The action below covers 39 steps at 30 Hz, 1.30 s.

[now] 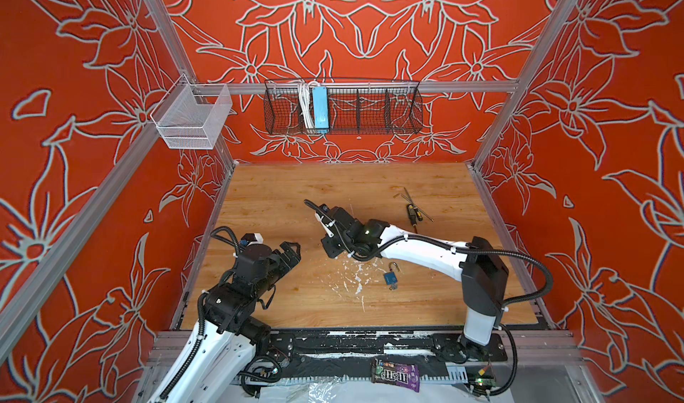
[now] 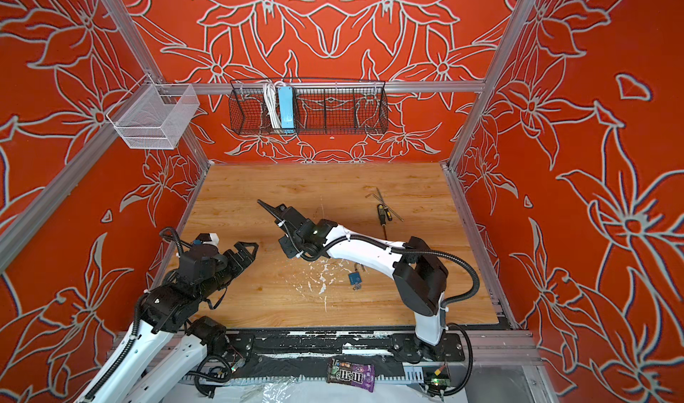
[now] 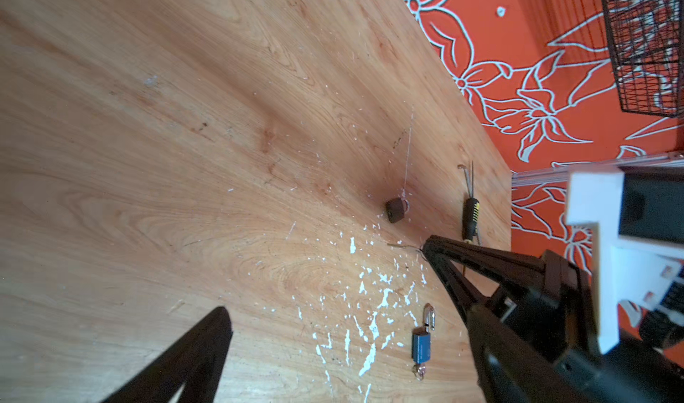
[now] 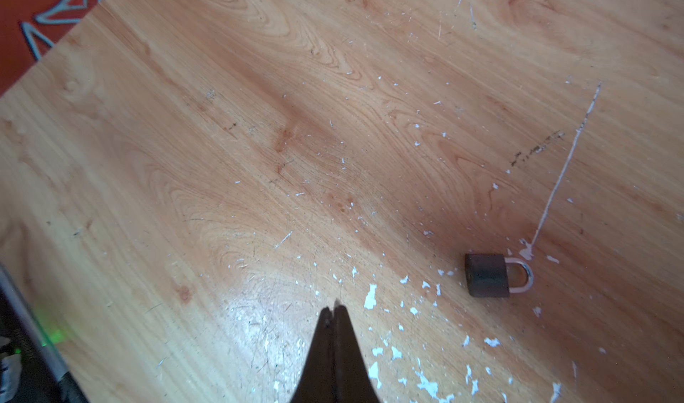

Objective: Unlock with the key
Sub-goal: 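Lift the silver key off the table with the right gripper, then carry the key toward the left gripper while the left gripper approaches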

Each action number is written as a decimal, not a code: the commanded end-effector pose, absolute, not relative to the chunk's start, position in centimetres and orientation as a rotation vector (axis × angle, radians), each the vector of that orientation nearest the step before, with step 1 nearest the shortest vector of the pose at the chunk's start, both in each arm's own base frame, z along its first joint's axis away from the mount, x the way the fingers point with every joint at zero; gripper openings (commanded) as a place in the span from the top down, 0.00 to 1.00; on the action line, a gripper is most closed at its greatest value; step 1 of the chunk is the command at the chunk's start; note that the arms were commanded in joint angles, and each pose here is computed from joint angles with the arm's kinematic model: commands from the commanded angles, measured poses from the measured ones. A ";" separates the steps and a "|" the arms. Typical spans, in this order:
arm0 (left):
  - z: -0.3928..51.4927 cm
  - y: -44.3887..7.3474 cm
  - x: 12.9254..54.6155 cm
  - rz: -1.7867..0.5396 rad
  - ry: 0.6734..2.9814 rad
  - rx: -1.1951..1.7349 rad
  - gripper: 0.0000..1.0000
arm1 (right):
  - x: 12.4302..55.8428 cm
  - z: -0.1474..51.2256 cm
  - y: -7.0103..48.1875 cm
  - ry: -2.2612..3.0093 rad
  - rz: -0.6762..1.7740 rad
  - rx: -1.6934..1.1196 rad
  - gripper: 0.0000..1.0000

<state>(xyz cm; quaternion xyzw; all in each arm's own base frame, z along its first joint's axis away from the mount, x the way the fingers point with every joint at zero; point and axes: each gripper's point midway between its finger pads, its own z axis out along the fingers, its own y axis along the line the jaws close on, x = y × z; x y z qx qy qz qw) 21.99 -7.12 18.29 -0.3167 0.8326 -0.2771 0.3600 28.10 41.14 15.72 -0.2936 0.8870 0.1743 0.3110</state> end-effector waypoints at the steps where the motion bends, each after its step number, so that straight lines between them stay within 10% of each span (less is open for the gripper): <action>1: 19.7 -9.0 23.1 -0.898 2.094 -0.871 0.01 | 27.5 17.5 40.6 2.332 0.539 -0.714 1.00; 26: 20.7 -16.6 26.8 -1.354 2.017 -1.051 0.01 | 24.8 22.7 37.8 2.213 0.763 -0.647 1.00; 39: 24.0 -16.9 28.4 -1.024 1.966 -0.448 0.15 | 25.5 26.2 33.6 2.258 0.817 -0.437 1.00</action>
